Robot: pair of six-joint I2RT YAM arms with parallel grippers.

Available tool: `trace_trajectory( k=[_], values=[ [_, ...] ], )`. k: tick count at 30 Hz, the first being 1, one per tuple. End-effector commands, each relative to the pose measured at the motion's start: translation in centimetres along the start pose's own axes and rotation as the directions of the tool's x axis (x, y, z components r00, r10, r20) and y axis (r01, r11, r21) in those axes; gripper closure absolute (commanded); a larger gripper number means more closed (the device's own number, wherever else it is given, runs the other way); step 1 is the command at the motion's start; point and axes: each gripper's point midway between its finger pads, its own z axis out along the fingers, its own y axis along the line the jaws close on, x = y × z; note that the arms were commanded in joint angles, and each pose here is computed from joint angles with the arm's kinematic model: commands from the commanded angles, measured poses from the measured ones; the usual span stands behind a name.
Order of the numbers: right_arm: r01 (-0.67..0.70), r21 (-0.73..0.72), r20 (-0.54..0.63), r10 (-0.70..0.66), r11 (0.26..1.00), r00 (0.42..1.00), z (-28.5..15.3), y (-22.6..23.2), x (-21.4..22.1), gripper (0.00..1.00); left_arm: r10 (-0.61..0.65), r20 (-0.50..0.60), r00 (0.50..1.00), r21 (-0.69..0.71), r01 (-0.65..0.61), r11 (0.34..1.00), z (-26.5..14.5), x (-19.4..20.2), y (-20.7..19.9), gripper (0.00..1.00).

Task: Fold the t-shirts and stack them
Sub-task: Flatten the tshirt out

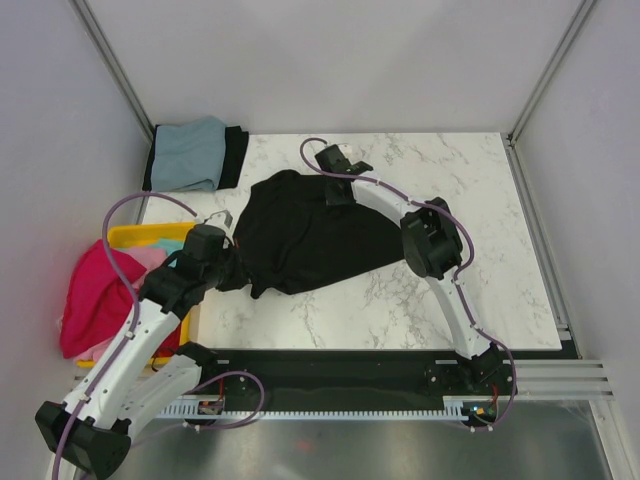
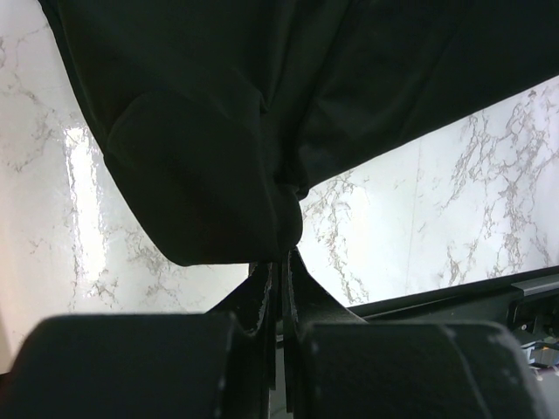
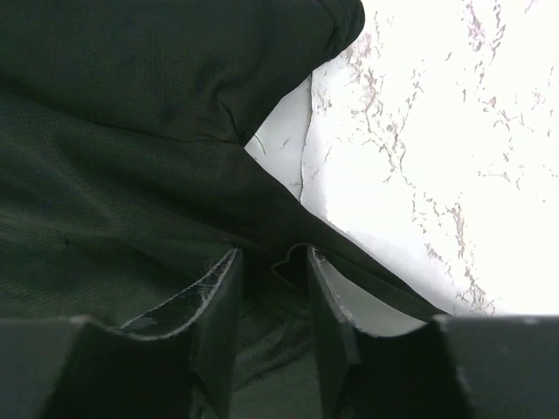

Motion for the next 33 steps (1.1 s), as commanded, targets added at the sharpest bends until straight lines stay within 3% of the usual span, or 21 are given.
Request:
trace_trajectory(
  k=[1, 5, 12, 16, 18, 25, 26, 29, 33],
  values=[
    [0.002, 0.014, 0.059, -0.002, 1.000, 0.998, -2.1, 0.1, -2.2, 0.58, 0.017, 0.029, 0.999, 0.023, -0.017, 1.000, 0.2, -0.7, -0.4, 0.98],
    [0.008, 0.017, 0.066, -0.009, 1.000, 0.998, -2.6, 0.0, -2.3, 0.79, 0.017, 0.032, 0.999, 0.021, -0.017, 1.000, 0.2, -0.7, -0.4, 0.98],
    [0.009, 0.033, 0.055, -0.011, 0.999, 0.998, -2.7, -0.4, -1.7, 0.85, 0.018, 0.031, 0.999, 0.020, -0.018, 1.000, 0.2, -0.6, -0.4, 0.98],
    [0.011, 0.030, 0.080, -0.014, 0.999, 0.997, -4.8, -0.7, -3.1, 0.99, 0.018, 0.052, 0.998, 0.031, -0.019, 0.999, -0.4, -0.9, -0.5, 0.98],
    [0.015, 0.048, 0.090, -0.019, 0.999, 0.996, -6.2, -1.4, -3.7, 1.00, 0.013, 0.089, 0.996, 0.024, -0.015, 1.000, -0.9, -1.6, -0.4, 0.98],
    [-0.028, 0.093, 0.258, 0.003, 0.995, 0.966, -16.8, -5.7, -8.4, 1.00, 0.067, 0.205, 0.976, 0.029, -0.074, 0.997, -4.7, -5.3, -1.6, 0.98],
    [-0.056, 0.085, 0.317, 0.026, 0.995, 0.948, -20.1, -6.8, -9.7, 1.00, 0.078, 0.218, 0.973, 0.013, -0.083, 0.996, -5.5, -5.9, -1.5, 0.98],
    [-0.111, 0.077, 0.413, 0.070, 0.991, 0.908, -26.6, -9.7, -10.5, 1.00, 0.117, 0.346, 0.931, -0.021, -0.117, 0.993, -9.5, -10.2, -2.4, 0.98],
    [-0.186, 0.012, 0.530, 0.151, 0.983, 0.834, -35.0, -13.5, -10.1, 1.00, 0.150, 0.528, 0.836, -0.014, -0.168, 0.986, -16.2, -15.3, -4.2, 0.98]
  ],
)
